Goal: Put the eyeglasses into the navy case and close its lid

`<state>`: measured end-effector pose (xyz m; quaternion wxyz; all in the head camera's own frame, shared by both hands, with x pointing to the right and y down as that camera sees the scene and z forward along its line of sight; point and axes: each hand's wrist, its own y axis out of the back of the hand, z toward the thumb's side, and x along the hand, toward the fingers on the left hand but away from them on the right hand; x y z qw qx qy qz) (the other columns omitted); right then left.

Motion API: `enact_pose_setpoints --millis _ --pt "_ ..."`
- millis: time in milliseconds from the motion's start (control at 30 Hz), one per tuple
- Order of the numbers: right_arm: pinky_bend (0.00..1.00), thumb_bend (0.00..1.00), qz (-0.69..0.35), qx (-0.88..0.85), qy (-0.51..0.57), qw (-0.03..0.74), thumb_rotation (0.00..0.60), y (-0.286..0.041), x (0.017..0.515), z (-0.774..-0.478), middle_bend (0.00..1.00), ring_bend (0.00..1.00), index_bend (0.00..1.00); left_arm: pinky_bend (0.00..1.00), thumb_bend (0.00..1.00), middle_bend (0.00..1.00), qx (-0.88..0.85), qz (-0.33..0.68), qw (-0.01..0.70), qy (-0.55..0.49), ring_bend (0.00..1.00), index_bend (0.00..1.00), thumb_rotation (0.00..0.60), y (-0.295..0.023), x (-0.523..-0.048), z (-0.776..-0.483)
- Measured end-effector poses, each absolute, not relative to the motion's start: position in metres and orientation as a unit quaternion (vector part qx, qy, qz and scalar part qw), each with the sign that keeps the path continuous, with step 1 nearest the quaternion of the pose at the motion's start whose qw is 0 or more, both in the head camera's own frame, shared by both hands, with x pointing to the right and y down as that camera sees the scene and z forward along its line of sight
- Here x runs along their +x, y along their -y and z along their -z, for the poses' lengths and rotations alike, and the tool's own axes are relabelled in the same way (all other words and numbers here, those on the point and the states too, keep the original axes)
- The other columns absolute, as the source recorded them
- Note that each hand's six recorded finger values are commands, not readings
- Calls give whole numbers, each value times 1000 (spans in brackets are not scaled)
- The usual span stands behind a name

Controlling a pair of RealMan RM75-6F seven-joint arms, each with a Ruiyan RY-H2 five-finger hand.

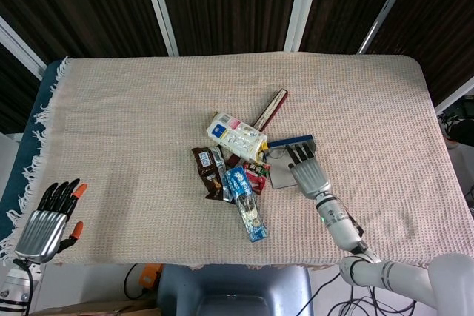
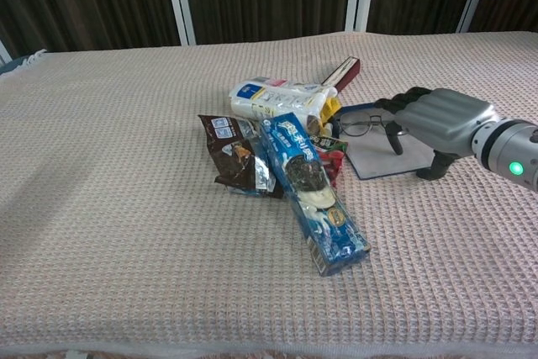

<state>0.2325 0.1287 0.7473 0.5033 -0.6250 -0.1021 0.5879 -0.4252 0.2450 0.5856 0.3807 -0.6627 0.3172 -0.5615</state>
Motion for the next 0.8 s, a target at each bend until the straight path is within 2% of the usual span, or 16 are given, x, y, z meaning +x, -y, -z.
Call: enact_pose_setpoints --millis 267,800 --pt "0 482 -588 -622 119 503 600 -119 233 -743 69 0 621 41 424 0 -662 562 381 -319 0 0 600 -245 -426 -585" --pt "0 490 -606 -607 142 494 600 -90 228 -745 72 0 638 43 422 0 -660 563 379 -321 0 0 600 -245 -426 -585"
